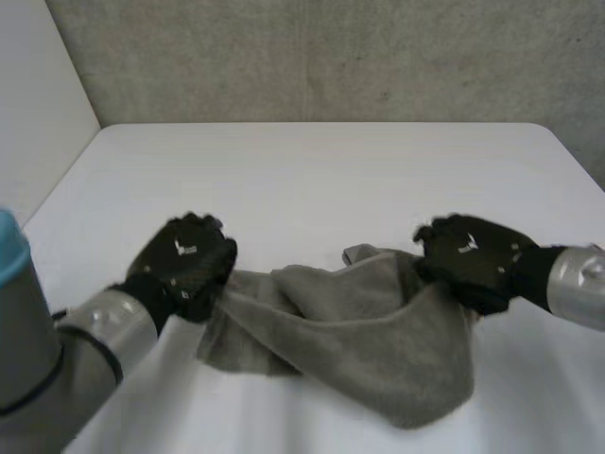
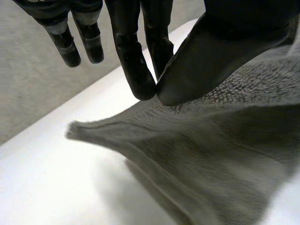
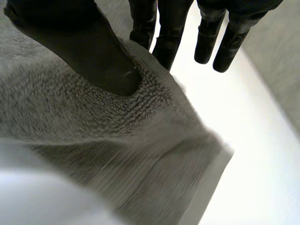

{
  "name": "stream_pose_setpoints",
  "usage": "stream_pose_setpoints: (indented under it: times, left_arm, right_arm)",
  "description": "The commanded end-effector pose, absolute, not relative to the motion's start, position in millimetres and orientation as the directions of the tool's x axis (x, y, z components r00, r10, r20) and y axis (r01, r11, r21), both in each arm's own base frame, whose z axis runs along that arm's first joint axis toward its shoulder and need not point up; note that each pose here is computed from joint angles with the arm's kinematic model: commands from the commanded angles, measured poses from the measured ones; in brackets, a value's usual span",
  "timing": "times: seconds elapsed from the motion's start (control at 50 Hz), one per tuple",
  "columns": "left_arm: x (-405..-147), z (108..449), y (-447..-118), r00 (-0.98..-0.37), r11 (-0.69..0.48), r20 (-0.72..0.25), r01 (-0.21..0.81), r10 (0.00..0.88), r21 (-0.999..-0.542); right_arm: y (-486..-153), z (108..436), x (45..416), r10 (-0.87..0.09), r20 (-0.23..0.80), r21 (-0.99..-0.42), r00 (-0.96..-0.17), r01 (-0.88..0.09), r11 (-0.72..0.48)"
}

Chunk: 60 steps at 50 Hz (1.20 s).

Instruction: Fold the towel.

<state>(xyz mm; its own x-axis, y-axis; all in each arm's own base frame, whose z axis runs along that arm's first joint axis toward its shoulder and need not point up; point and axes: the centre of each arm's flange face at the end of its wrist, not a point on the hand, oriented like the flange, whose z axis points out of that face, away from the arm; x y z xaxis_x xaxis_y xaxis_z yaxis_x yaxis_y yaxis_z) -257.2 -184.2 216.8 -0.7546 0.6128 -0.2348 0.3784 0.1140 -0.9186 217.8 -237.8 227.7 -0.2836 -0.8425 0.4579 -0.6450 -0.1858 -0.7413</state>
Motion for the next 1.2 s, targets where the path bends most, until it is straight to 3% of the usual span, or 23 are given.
stream_pose_setpoints:
  times: [0.02, 0.04, 0.06, 0.08, 0.1, 0.12, 0.14, 0.16, 0.18, 0.22, 0.24, 0.26, 0.3, 0.34, 0.42, 0.52, 0.58, 0.62, 0.66, 0.78, 0.92, 1.06, 1.2]
  left_arm:
    - [-271, 235, -267, -0.791, -0.025, -0.323, 0.364, 0.52, -0.931]
    - [-271, 235, -267, -0.791, -0.026, -0.323, 0.364, 0.52, -0.931]
    - [-272, 249, -290, -0.804, -0.088, -0.356, 0.36, 0.476, -0.929]
    - [-271, 267, -311, -0.822, -0.156, -0.385, 0.352, 0.419, -0.923]
    - [-271, 267, -311, -0.822, -0.157, -0.385, 0.352, 0.419, -0.923]
    - [-274, 290, -323, -0.838, -0.235, -0.4, 0.331, 0.372, -0.914]
    - [-276, 314, -330, -0.858, -0.313, -0.4, 0.303, 0.321, -0.9]
    - [-276, 314, -330, -0.859, -0.313, -0.4, 0.303, 0.32, -0.9]
    - [-275, 336, -335, -0.885, -0.382, -0.383, 0.269, 0.264, -0.884]
    - [-277, 354, -332, -0.902, -0.449, -0.361, 0.228, 0.236, -0.864]
    - [-276, 378, -323, -0.917, -0.528, -0.337, 0.182, 0.212, -0.829]
    - [-276, 379, -323, -0.917, -0.529, -0.337, 0.182, 0.212, -0.829]
    - [-265, 417, -301, -0.94, -0.643, -0.286, 0.103, 0.187, -0.759]
    - [-264, 420, -293, -0.936, -0.666, -0.283, 0.077, 0.207, -0.742]
    - [-269, 392, -293, -0.9, -0.63, -0.334, 0.091, 0.279, -0.771]
    - [-252, 308, -299, -0.854, -0.445, -0.37, 0.189, 0.366, -0.875]
    - [-249, 285, -295, -0.844, -0.388, -0.37, 0.214, 0.389, -0.896]
    - [-243, 240, -284, -0.817, -0.279, -0.377, 0.276, 0.437, -0.92]
    - [-241, 218, -277, -0.8, -0.227, -0.383, 0.311, 0.463, -0.923]
    - [-233, 159, -257, -0.746, -0.087, -0.408, 0.43, 0.526, -0.899]
    - [-230, 150, -246, -0.739, -0.05, -0.406, 0.453, 0.537, -0.89]
    - [-224, 167, -230, -0.753, -0.037, -0.411, 0.459, 0.514, -0.888]
    - [-216, 186, -214, -0.757, -0.03, -0.409, 0.459, 0.509, -0.888]
  right_arm:
    - [-269, 249, 258, -0.709, 0.643, -0.71, -0.291, -0.574, -0.408]
    - [-289, 262, 264, -0.621, 0.706, -0.678, -0.339, -0.577, -0.456]
    - [-307, 282, 270, -0.508, 0.759, -0.645, -0.407, -0.575, -0.503]
    - [-307, 282, 270, -0.507, 0.759, -0.645, -0.408, -0.575, -0.503]
    - [-322, 311, 277, -0.371, 0.779, -0.622, -0.505, -0.551, -0.556]
    - [-322, 311, 277, -0.37, 0.779, -0.622, -0.506, -0.551, -0.557]
    - [-328, 343, 285, -0.255, 0.748, -0.614, -0.612, -0.493, -0.616]
    - [-329, 372, 284, -0.175, 0.674, -0.619, -0.718, -0.419, -0.665]
    - [-329, 372, 284, -0.174, 0.673, -0.619, -0.719, -0.418, -0.665]
    - [-318, 413, 275, -0.155, 0.533, -0.623, -0.832, -0.261, -0.737]
    - [-318, 413, 275, -0.156, 0.532, -0.623, -0.832, -0.261, -0.737]
    - [-316, 412, 272, -0.197, 0.51, -0.65, -0.837, -0.225, -0.726]
    - [-317, 405, 268, -0.235, 0.505, -0.679, -0.83, -0.214, -0.703]
    - [-315, 382, 268, -0.33, 0.529, -0.73, -0.782, -0.221, -0.646]
    - [-308, 355, 268, -0.427, 0.54, -0.779, -0.726, -0.238, -0.581]
    - [-302, 313, 261, -0.518, 0.543, -0.819, -0.661, -0.282, -0.5]
    - [-299, 279, 251, -0.548, 0.554, -0.827, -0.627, -0.341, -0.446]
    - [-295, 262, 248, -0.56, 0.569, -0.821, -0.602, -0.38, -0.426]
    - [-283, 228, 243, -0.585, 0.601, -0.797, -0.544, -0.466, -0.385]
    - [-266, 185, 234, -0.622, 0.627, -0.75, -0.468, -0.58, -0.319]
    - [-239, 165, 224, -0.719, 0.538, -0.749, -0.441, -0.641, -0.168]
    - [-229, 160, 214, -0.754, 0.474, -0.749, -0.454, -0.659, -0.074]
    - [-208, 186, 204, -0.779, 0.432, -0.761, -0.453, -0.647, -0.046]
